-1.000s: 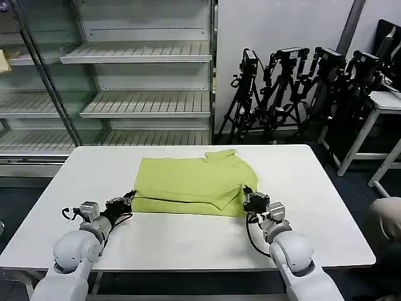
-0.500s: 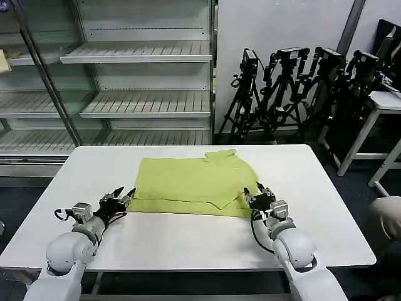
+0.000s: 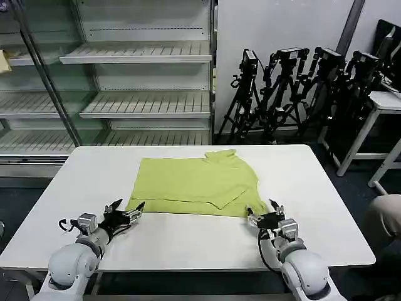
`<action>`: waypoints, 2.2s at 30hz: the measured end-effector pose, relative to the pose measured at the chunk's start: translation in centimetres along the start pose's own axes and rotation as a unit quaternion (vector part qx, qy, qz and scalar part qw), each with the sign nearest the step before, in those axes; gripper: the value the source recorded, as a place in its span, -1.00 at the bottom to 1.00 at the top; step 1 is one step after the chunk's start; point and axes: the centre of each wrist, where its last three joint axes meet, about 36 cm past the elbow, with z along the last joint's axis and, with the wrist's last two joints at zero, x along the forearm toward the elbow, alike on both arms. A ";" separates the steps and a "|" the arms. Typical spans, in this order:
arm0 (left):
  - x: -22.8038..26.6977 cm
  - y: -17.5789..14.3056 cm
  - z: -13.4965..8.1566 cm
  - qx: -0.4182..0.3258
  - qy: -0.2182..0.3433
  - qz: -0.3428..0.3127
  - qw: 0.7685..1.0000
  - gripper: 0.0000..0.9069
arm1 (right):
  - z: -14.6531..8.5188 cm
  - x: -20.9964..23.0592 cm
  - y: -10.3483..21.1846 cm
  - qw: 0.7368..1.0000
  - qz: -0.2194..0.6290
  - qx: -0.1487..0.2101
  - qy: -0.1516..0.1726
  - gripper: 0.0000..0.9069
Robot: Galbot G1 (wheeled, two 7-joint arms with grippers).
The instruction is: Fold and organize the clothes.
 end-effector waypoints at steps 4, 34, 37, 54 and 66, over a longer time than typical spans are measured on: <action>0.1 0.0 0.4 -0.001 0.008 -0.004 1.000 -0.98 | 0.3 0.1 0.1 1.000 0.000 -0.008 0.008 -1.00; 5.0 -2.1 2.4 -0.023 0.026 -0.008 0.999 -0.98 | 1.9 6.0 0.8 0.999 -0.022 -0.006 0.033 -1.00; 6.4 -2.8 2.8 -0.023 0.028 -0.008 0.999 -0.98 | 2.2 7.6 1.1 0.999 -0.022 -0.008 0.037 -1.00; 12.3 -3.6 3.6 -0.040 0.041 -0.018 0.998 -0.98 | 2.0 13.5 2.4 0.999 -0.015 0.004 0.044 -1.00; 14.6 -4.4 2.9 -0.068 0.035 -0.013 0.997 1.00 | 1.1 15.6 2.4 0.999 -0.026 0.009 0.044 1.00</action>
